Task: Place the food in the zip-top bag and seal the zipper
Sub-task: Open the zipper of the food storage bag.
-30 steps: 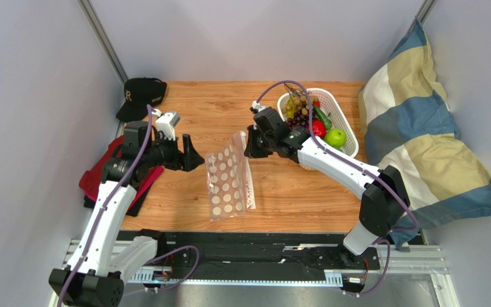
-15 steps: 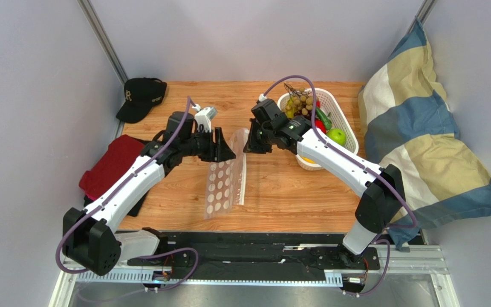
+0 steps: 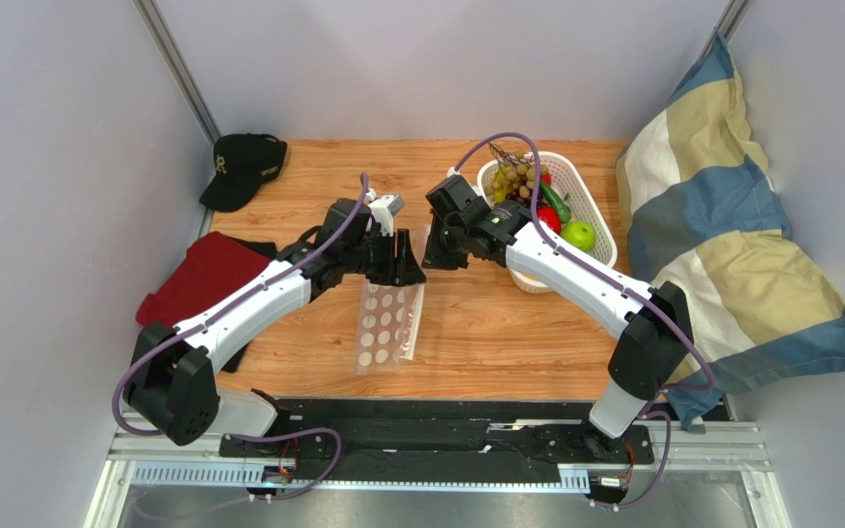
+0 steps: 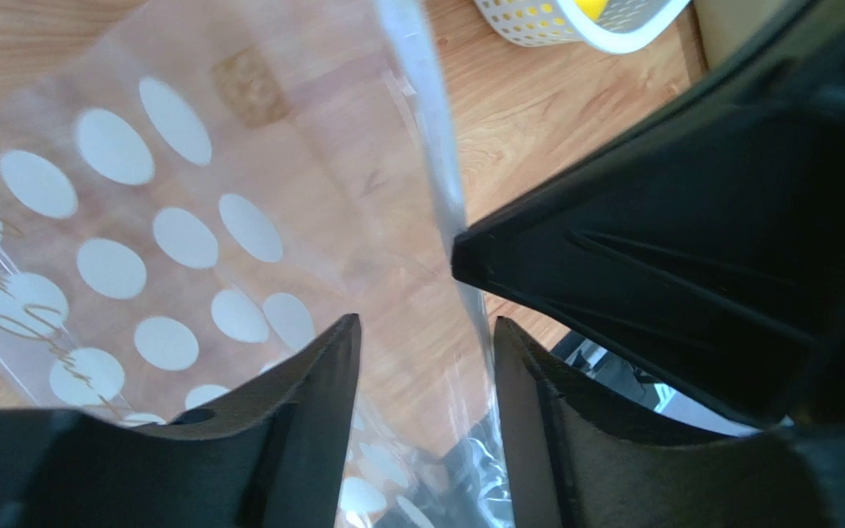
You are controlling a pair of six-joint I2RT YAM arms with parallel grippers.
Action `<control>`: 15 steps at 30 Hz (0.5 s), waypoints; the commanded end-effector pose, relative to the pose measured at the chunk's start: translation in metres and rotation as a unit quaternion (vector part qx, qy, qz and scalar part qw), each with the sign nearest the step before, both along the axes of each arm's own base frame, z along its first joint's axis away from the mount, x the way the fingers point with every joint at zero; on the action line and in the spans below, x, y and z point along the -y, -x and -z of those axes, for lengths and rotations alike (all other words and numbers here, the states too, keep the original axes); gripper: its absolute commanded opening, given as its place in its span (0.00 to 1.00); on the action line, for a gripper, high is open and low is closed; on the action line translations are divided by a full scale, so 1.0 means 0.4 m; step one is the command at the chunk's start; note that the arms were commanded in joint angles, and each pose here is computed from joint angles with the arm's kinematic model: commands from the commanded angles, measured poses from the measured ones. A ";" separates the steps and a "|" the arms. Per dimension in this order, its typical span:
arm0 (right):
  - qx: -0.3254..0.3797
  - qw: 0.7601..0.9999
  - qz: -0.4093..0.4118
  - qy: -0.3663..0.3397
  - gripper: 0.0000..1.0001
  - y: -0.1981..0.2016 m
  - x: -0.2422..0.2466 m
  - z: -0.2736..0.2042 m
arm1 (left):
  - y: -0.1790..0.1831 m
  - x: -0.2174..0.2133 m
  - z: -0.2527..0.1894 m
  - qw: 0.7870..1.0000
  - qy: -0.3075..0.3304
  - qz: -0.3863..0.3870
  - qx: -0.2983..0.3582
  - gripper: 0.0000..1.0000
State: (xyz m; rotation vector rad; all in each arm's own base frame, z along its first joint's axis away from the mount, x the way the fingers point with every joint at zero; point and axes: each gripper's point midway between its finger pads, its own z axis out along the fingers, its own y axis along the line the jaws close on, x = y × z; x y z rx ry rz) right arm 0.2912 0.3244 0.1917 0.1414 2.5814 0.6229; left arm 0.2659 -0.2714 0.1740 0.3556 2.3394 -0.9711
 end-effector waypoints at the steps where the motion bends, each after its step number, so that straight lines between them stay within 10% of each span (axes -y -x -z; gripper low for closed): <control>1: 0.018 0.999 0.022 -0.017 0.00 -0.015 -0.011 -0.052 | -0.036 0.015 -0.029 1.000 0.003 -0.016 0.021 0.45; 5: 0.022 1.000 0.008 -0.011 0.00 -0.014 -0.012 -0.048 | -0.028 0.028 -0.042 1.000 0.023 -0.005 0.018 0.00; 15: 0.088 0.967 -0.179 -0.158 0.45 -0.030 -0.002 -0.195 | 0.028 0.042 -0.210 0.958 0.273 0.080 -0.034 0.00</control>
